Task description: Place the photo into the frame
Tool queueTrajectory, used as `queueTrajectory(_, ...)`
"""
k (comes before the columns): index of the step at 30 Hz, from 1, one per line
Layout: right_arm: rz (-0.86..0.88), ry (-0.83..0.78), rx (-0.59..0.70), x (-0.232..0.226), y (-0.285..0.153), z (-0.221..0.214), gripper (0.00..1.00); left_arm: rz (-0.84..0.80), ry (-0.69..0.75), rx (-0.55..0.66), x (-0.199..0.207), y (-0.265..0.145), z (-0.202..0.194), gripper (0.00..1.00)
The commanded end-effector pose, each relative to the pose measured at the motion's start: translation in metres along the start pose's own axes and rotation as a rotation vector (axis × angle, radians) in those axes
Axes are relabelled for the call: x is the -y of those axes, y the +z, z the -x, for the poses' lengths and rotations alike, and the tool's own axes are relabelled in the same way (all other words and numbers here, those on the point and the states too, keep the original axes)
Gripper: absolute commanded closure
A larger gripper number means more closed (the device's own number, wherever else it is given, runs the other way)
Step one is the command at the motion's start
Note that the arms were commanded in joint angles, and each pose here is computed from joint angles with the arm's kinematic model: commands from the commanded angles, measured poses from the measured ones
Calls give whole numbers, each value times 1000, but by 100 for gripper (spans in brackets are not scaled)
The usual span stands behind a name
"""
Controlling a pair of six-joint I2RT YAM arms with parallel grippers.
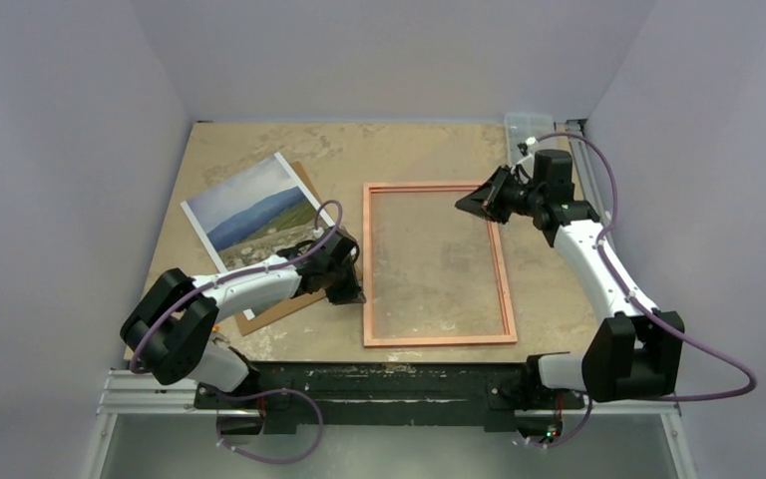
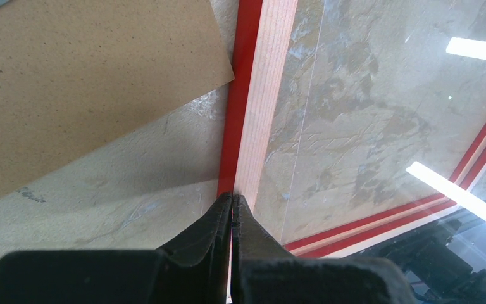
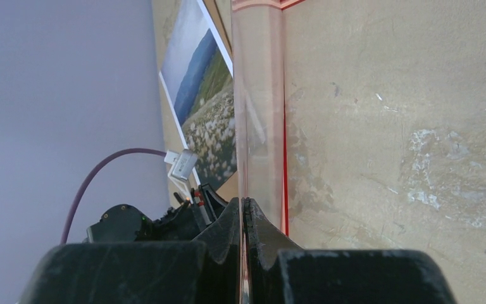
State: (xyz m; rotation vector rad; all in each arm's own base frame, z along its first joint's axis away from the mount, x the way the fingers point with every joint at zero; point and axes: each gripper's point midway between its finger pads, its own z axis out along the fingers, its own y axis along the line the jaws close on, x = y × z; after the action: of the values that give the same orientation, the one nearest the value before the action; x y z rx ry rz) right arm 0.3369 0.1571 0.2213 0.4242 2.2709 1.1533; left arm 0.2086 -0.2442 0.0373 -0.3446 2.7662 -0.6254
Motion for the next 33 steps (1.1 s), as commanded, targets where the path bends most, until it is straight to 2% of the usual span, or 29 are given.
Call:
queueTrajectory(1,85,-41,44,-29,-12,10,100,74,30,12,-15,1,3,99)
queueTrajectory(16,96,-47,73,-35,-13,19,100,85,36,9,-16,2,3,100)
queueTrajectory(33,66,1,36,-5,9,8,100,93,43,3,-17,3,3,100)
